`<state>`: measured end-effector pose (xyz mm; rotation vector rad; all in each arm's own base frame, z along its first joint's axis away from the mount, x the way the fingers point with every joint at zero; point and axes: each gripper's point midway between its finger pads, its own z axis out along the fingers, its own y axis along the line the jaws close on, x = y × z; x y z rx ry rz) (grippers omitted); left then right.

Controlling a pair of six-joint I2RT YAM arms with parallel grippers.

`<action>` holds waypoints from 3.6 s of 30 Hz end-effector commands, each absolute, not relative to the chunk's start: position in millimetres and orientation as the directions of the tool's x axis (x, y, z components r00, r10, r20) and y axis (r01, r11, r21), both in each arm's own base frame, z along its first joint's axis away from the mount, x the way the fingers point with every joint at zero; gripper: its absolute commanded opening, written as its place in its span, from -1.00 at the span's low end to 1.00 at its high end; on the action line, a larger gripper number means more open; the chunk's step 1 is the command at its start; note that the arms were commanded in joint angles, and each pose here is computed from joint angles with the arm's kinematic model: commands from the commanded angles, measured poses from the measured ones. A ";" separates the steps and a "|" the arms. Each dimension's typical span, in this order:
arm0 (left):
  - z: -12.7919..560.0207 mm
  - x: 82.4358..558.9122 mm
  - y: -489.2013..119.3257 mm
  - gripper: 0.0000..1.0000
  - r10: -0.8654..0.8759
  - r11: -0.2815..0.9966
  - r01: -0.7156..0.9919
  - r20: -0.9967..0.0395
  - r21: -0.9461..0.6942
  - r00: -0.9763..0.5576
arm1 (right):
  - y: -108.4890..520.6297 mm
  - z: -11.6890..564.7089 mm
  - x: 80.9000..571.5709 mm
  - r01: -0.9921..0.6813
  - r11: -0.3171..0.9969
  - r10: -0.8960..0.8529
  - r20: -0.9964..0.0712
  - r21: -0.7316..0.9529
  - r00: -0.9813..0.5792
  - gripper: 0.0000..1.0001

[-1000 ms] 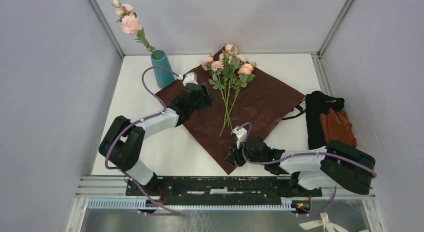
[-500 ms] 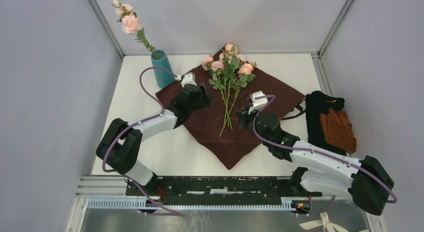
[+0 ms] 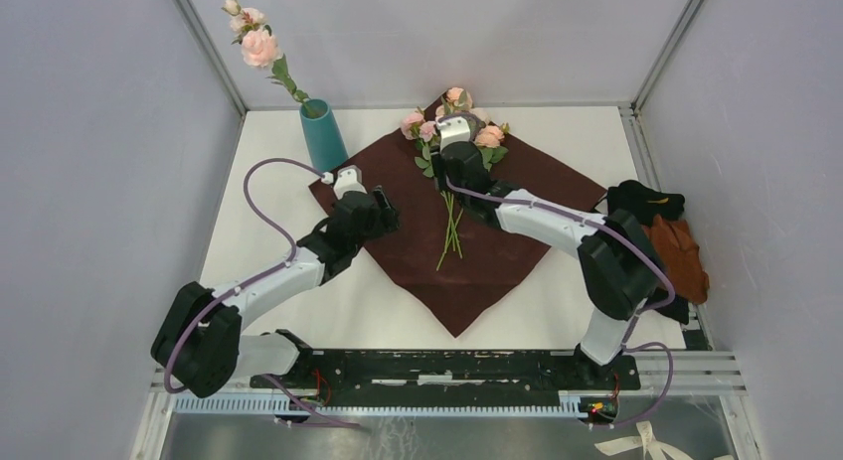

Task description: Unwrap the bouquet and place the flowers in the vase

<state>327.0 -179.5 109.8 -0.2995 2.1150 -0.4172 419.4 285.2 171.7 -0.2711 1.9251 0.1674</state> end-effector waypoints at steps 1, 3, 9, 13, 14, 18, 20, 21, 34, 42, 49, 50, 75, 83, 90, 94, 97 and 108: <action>123.4 323.2 -160.1 0.78 -0.432 0.897 -0.140 -0.768 -0.418 -0.472 | 289.4 170.7 450.4 -0.271 0.963 -0.104 -0.924 0.000 -0.369 -0.15; 122.6 319.8 -151.7 0.98 -0.430 0.901 -0.166 -0.776 -0.401 -0.462 | 286.4 159.1 458.3 -0.260 0.966 -0.090 -0.915 0.016 -0.393 -0.14; 128.6 320.2 -159.8 0.99 -0.431 0.896 -0.117 -0.774 -0.429 -0.463 | 276.3 126.7 468.5 -0.246 0.968 -0.078 -0.891 0.039 -0.447 -0.11; 129.7 319.6 -158.4 0.99 -0.439 0.892 -0.114 -0.779 -0.437 -0.448 | 274.4 104.5 470.0 -0.259 0.964 -0.073 -0.875 0.061 -0.478 -0.11; 130.0 319.6 -158.4 0.99 -0.437 0.893 -0.112 -0.780 -0.436 -0.448 | 275.5 100.3 470.7 -0.262 0.963 -0.075 -0.872 0.063 -0.483 -0.11; 132.0 319.6 -160.1 0.99 -0.434 0.893 -0.098 -0.782 -0.440 -0.447 | 277.3 77.3 475.6 -0.265 0.963 -0.101 -0.851 0.046 -0.516 -0.11; 131.3 318.9 -160.0 0.99 -0.431 0.894 -0.098 -0.783 -0.436 -0.449 | 276.1 68.1 476.7 -0.263 0.964 -0.104 -0.843 0.046 -0.528 -0.11; 131.3 319.1 -159.1 0.99 -0.431 0.895 -0.100 -0.784 -0.435 -0.448 | 275.6 63.0 476.6 -0.263 0.964 -0.105 -0.838 0.047 -0.535 -0.12; 126.9 320.9 -160.1 0.99 -0.418 0.902 -0.102 -0.785 -0.420 -0.457 | 267.8 53.8 482.6 -0.264 0.961 -0.078 -0.831 0.085 -0.551 -1.00; 124.6 321.8 -164.2 0.99 -0.406 0.906 -0.091 -0.786 -0.414 -0.467 | 271.3 83.3 477.7 -0.299 0.946 -0.047 -0.860 0.125 -0.508 -1.00; 121.3 322.7 -170.1 0.99 -0.392 0.910 -0.080 -0.785 -0.406 -0.480 | 269.5 147.7 469.4 -0.322 0.930 0.033 -0.911 0.179 -0.411 -1.00; 121.8 323.3 -170.3 0.99 -0.393 0.910 -0.079 -0.785 -0.407 -0.479 | 269.7 155.2 466.9 -0.330 0.925 0.042 -0.916 0.187 -0.399 -1.00; 272.6 324.4 -279.1 0.73 -0.602 0.485 0.521 -0.700 -0.703 -0.384 | 291.0 257.3 298.7 -0.734 0.636 0.142 -0.971 0.238 -0.192 -1.00; 289.3 314.6 -282.1 0.73 -0.634 0.410 0.568 -0.670 -0.714 -0.386 | 301.7 266.9 280.7 -0.770 0.598 0.133 -0.975 0.223 -0.179 -1.00; 291.8 313.1 -280.4 0.40 -0.634 0.412 0.572 -0.674 -0.709 -0.379 | 303.2 268.6 281.3 -0.760 0.612 0.132 -0.976 0.217 -0.172 -1.00; 287.3 309.7 -274.6 0.37 -0.637 0.424 0.559 -0.673 -0.713 -0.375 | 303.0 268.1 286.0 -0.749 0.627 0.129 -0.977 0.214 -0.171 -1.00; 281.1 307.5 -270.5 0.28 -0.639 0.434 0.545 -0.671 -0.718 -0.376 | 305.1 266.8 287.4 -0.749 0.625 0.131 -0.975 0.221 -0.178 -1.00; 274.8 314.5 -279.6 0.15 -0.628 0.426 0.544 -0.669 -0.723 -0.397 | 312.3 271.5 279.5 -0.780 0.580 0.146 -0.972 0.236 -0.186 -1.00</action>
